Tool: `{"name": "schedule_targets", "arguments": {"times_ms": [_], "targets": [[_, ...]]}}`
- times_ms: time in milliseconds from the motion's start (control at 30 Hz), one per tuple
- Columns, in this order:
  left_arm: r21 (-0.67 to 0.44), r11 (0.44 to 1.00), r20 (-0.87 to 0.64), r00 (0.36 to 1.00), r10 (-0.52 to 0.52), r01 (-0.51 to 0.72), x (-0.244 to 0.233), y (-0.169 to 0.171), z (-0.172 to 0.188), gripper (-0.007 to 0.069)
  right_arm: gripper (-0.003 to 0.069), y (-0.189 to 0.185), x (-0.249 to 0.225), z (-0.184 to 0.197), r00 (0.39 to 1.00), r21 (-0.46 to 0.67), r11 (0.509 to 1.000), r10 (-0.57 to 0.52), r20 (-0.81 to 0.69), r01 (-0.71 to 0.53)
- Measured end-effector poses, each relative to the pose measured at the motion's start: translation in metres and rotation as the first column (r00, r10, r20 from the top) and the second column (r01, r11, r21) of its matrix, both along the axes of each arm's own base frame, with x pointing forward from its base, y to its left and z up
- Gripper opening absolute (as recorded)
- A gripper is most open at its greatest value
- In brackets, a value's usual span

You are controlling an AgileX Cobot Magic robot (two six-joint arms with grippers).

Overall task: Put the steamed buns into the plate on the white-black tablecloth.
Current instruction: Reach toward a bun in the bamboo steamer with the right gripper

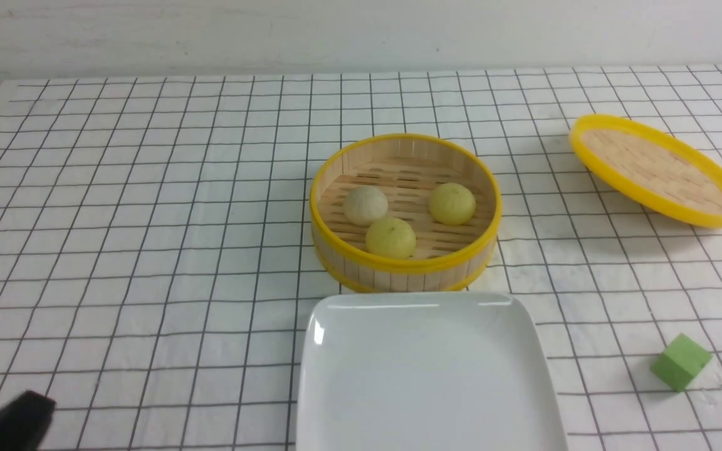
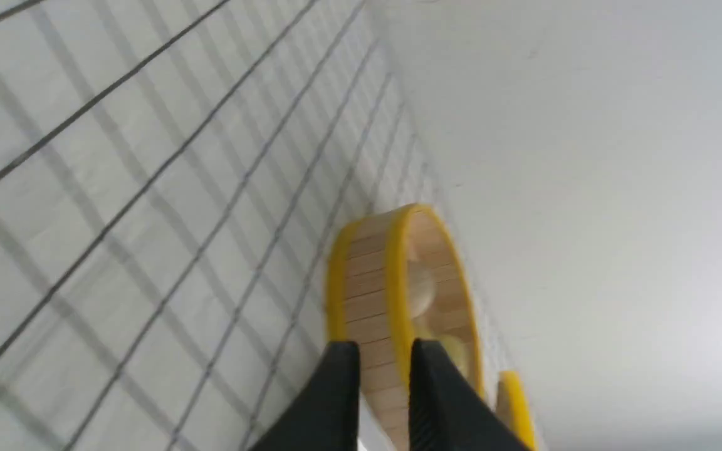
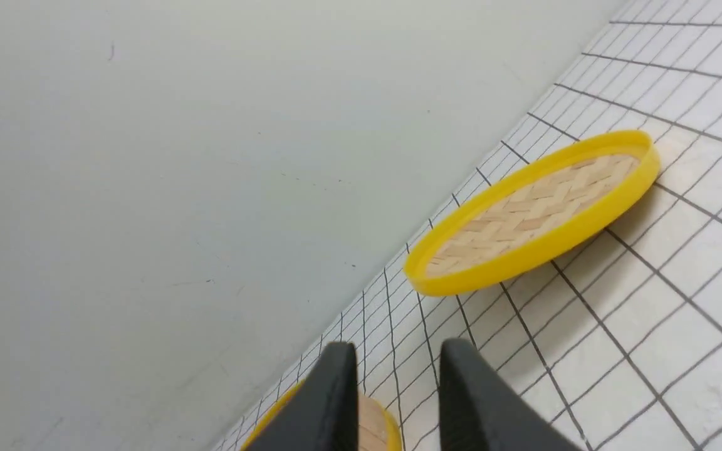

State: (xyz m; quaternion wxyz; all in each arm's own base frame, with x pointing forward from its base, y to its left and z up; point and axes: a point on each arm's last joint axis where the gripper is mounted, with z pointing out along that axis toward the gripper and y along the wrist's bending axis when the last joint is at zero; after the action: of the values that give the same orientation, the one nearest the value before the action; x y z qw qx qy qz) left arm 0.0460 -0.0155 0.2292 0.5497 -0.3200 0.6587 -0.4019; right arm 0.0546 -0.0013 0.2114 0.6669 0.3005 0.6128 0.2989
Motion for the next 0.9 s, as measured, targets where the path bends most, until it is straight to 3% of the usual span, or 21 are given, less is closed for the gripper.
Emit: {"name": "schedule_targets", "arguments": {"times_ms": [133, 200, 267, 367, 433, 467, 533, 633, 667, 733, 800, 867, 900], "targets": [[0.231, 0.973, 0.147, 0.989, -0.028, -0.007, -0.011, 0.0, 0.072, 0.0008, 0.0073, 0.004, -0.002, 0.035, 0.997, -0.199, 0.979, 0.023, -0.074, -0.037], [0.323, 0.946, 0.088, 0.994, -0.062, 0.03, -0.007, -0.002, 0.087, 0.0002, 0.0024, 0.005, 0.001, 0.048, 0.979, -0.283, 0.955, 0.036, -0.202, -0.093], [0.414, 0.897, -0.099, 0.987, -0.127, 0.156, 0.006, -0.007, 0.096, 0.0002, -0.0005, 0.005, 0.009, 0.055, 0.912, -0.339, 0.922, 0.038, -0.409, -0.19], [0.427, 0.823, -0.412, 0.891, -0.191, 0.374, 0.026, -0.011, 0.084, 0.0002, -0.0006, 0.004, 0.021, 0.056, 0.757, -0.322, 0.894, 0.028, -0.653, -0.311], [0.376, 0.764, -0.616, 0.757, -0.216, 0.524, 0.045, -0.013, 0.066, 0.0002, -0.0006, 0.002, 0.035, 0.053, 0.63, -0.29, 0.876, 0.02, -0.776, -0.386], [0.376, 0.764, -0.616, 0.757, -0.216, 0.524, 0.045, -0.013, 0.066, 0.0002, -0.0006, 0.002, 0.038, 0.051, 0.609, -0.281, 0.874, 0.021, -0.793, -0.396], [0.352, 0.703, -0.704, 0.669, -0.237, 0.619, 0.063, -0.014, 0.053, 0.0002, -0.0006, 0.005, 0.058, 0.048, 0.522, -0.222, 0.85, 0.071, -0.85, -0.477], [0.358, 0.646, -0.711, 0.645, -0.279, 0.674, 0.078, -0.017, 0.047, 0.0002, 0.0001, 0.02, 0.087, 0.047, 0.469, -0.096, 0.801, 0.244, -0.849, -0.591], [0.356, 0.644, -0.708, 0.645, -0.286, 0.677, 0.079, -0.017, 0.047, 0.0002, 0.0001, 0.021, 0.09, 0.046, 0.458, -0.084, 0.795, 0.256, -0.851, -0.601], [0.348, 0.637, -0.699, 0.643, -0.313, 0.688, 0.085, -0.02, 0.046, 0.0002, 0.0027, 0.04, 0.115, 0.053, 0.422, -0.049, 0.659, 0.42, -0.804, -0.75], [0.342, 0.642, -0.692, 0.646, -0.322, 0.686, 0.088, -0.021, 0.046, 0.0002, 0.0071, 0.057, 0.134, 0.059, 0.373, -0.046, 0.54, 0.515, -0.772, -0.84], [0.341, 0.645, -0.69, 0.648, -0.322, 0.684, 0.089, -0.021, 0.045, 0.0002, 0.0104, 0.069, 0.147, 0.062, 0.339, -0.047, 0.474, 0.553, -0.761, -0.879], [0.341, 0.646, -0.688, 0.65, -0.323, 0.683, 0.09, -0.021, 0.045, 0.0002, 0.0158, 0.086, 0.167, 0.063, 0.292, -0.038, 0.405, 0.588, -0.754, -0.913]]}}
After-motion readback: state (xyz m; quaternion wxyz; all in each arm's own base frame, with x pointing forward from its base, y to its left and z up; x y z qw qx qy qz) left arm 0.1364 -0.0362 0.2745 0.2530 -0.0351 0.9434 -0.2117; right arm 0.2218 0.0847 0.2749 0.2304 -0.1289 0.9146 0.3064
